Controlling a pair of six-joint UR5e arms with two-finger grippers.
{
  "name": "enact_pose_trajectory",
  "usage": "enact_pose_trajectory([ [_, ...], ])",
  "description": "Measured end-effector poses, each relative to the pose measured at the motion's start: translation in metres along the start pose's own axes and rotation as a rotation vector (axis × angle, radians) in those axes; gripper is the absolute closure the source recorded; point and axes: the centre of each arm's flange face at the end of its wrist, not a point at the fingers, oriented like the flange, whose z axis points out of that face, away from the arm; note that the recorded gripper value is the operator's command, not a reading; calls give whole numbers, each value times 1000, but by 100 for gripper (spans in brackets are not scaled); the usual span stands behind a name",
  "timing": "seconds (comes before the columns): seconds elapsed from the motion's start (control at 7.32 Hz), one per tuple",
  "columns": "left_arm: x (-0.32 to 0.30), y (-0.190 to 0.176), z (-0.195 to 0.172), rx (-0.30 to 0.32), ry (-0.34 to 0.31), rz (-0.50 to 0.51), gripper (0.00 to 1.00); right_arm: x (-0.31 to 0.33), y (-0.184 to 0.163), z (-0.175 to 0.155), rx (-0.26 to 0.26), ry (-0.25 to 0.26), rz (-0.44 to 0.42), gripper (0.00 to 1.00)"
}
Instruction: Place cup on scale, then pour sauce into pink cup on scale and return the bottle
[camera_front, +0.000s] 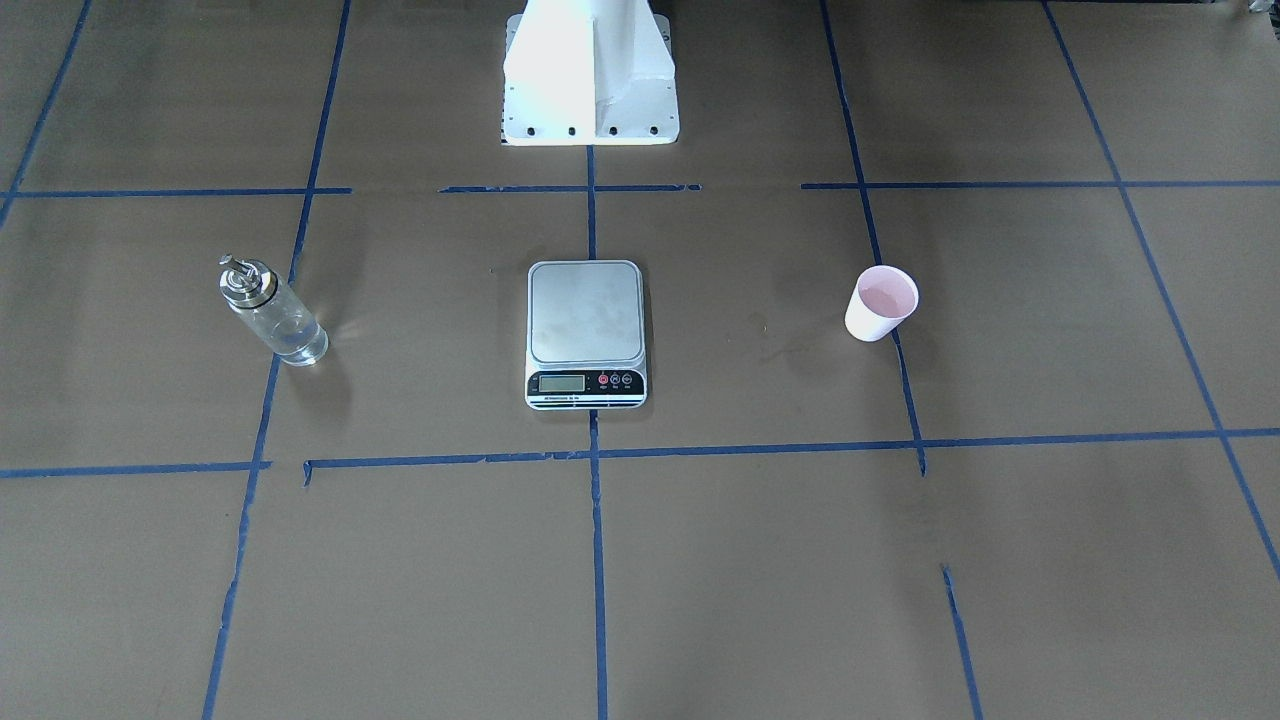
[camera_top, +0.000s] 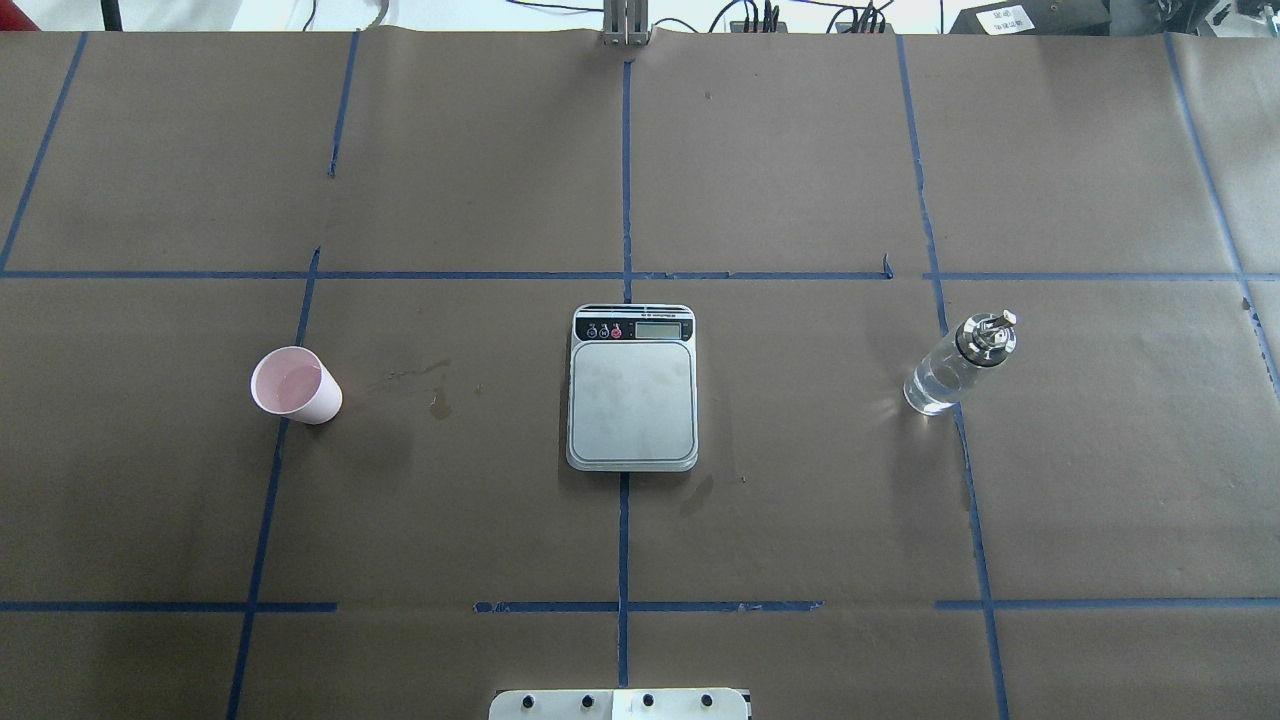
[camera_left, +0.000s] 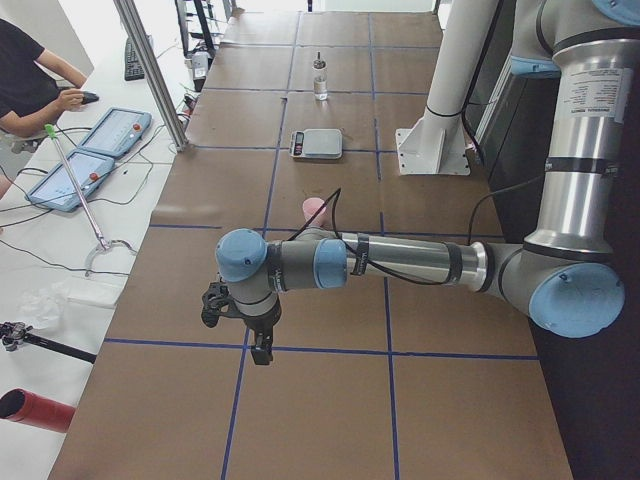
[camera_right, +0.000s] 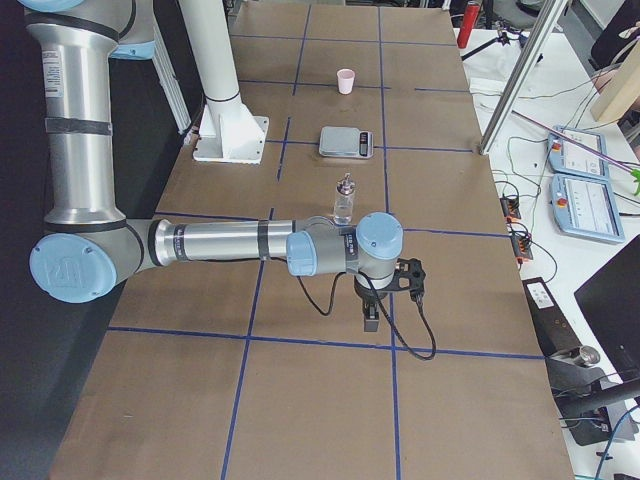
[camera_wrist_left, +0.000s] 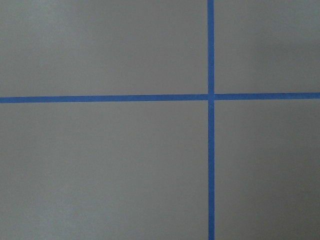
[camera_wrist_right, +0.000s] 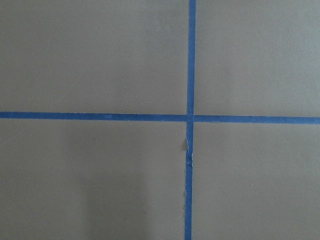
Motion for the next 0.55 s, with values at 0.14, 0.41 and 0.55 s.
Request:
enact_pose_trajectory([
  [0.14,1,-1,-1,2,3,8,0,-1,0,-1,1,-1,-1,0],
  [0.41,6,-3,0,9,13,37,0,0,0,-1,1,0,-1,0],
  [0.55,7,-3,1,11,18,42,0,-1,0,-1,3,1,-3,0],
])
